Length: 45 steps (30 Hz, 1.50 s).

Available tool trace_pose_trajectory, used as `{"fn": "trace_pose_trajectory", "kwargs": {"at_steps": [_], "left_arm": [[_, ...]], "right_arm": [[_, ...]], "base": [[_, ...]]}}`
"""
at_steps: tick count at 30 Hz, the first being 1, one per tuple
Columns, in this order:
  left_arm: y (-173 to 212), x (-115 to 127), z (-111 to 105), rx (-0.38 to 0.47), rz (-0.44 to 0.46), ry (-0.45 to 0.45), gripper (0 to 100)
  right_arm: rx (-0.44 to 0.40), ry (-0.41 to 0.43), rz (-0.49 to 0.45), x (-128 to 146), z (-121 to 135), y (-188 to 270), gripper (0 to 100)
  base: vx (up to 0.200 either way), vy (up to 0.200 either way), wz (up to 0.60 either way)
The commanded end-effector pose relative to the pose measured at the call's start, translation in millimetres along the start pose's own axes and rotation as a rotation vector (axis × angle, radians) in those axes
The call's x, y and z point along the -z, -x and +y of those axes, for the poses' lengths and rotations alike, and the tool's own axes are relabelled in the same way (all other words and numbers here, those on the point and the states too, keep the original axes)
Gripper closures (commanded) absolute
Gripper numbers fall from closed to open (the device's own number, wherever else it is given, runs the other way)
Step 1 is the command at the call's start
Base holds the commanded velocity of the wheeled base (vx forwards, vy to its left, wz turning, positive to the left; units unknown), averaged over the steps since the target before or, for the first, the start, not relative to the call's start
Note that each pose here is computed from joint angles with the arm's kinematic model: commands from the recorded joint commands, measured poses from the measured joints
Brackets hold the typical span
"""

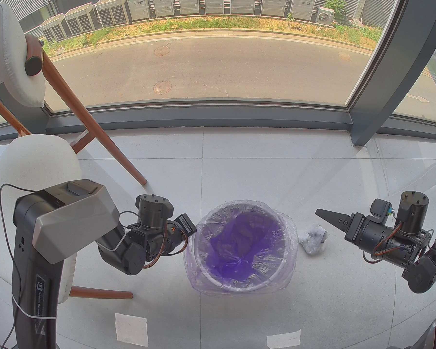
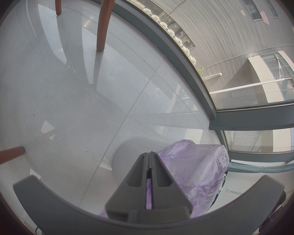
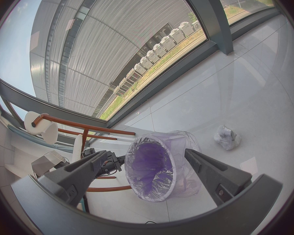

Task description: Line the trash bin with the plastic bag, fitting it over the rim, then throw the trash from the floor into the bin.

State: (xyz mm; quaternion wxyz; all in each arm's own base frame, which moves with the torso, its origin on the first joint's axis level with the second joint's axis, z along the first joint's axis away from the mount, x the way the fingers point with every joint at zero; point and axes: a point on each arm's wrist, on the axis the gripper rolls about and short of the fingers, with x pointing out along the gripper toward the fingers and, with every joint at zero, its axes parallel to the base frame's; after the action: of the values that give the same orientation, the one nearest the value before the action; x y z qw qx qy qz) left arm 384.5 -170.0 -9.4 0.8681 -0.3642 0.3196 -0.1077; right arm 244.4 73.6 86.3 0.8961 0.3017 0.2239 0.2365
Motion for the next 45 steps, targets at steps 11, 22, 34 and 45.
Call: {"fn": "trace_pose_trajectory", "kwargs": {"at_steps": [11, 22, 34, 45], "left_arm": [[-48, 9, 22, -0.010, -0.012, -0.003, 100], [-71, 11, 33, -0.014, -0.041, -0.001, 100], [-71, 9, 35, -0.024, -0.029, 0.004, 0], [-37, -15, 13, -0.015, -0.156, -0.054, 0]], "right_arm": [[-0.001, 0.005, -0.001, 0, 1, 2, 0], [0.009, 0.001, 0.011, 4, -1, 4, 0], [0.020, -0.004, 0.027, 8, -3, 6, 0], [0.030, -0.007, 0.018, 10, -6, 10, 0]], "base": [[0.000, 0.000, 0.00], [0.000, 0.000, 0.00], [0.000, 0.000, 0.00], [0.000, 0.000, 0.00]]}}
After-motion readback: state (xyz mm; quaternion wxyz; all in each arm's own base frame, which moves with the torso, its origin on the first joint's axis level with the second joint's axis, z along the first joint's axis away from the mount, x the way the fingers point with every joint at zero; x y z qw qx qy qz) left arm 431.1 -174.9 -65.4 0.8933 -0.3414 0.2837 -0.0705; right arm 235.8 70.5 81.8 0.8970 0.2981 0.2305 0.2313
